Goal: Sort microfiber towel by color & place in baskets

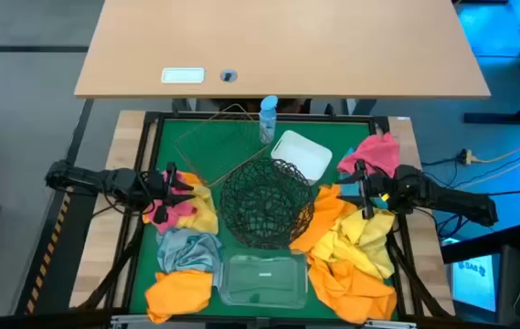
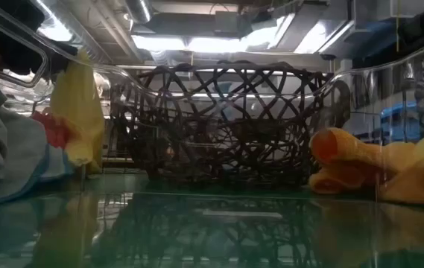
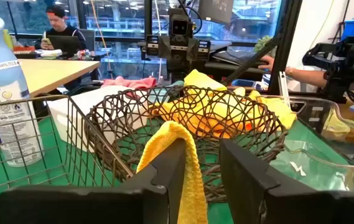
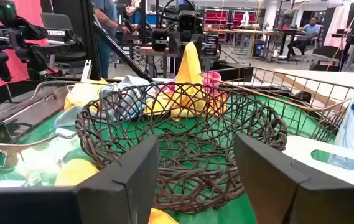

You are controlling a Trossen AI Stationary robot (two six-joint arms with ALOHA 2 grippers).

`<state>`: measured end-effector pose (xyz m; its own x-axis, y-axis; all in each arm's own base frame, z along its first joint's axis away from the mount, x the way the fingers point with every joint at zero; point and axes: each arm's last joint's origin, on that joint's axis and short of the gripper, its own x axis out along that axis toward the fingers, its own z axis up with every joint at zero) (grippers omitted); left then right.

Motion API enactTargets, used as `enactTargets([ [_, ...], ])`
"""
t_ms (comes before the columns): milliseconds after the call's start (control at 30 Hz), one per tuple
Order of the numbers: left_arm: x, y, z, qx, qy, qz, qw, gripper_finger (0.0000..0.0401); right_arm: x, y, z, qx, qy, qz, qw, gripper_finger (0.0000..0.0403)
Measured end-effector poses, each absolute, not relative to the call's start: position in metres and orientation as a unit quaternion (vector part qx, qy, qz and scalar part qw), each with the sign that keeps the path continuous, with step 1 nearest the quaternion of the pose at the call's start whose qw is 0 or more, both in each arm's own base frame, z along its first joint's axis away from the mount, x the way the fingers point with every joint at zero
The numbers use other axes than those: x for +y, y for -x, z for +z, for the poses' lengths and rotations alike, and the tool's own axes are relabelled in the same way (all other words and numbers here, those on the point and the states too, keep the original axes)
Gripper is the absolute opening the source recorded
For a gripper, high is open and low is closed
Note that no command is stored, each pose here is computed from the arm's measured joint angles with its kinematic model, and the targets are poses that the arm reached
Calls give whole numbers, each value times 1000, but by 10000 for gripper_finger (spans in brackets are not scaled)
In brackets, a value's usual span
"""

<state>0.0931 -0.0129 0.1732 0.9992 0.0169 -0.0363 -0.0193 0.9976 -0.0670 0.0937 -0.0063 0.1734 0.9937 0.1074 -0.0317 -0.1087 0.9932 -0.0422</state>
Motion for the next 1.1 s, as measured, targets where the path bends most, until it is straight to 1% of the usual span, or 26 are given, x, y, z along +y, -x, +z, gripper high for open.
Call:
enactTargets([
  [967, -13, -93, 173, 18, 34, 9, 999, 95, -6, -94, 173, 15, 22, 54, 998, 209],
  [1033, -13, -93, 173, 18, 16, 9, 1000, 95, -6, -94, 173, 14, 25, 54, 998, 209],
  [1100, -13, -93, 173, 19, -28, 9, 999, 95, -6, -94, 173, 14, 25, 54, 998, 209],
])
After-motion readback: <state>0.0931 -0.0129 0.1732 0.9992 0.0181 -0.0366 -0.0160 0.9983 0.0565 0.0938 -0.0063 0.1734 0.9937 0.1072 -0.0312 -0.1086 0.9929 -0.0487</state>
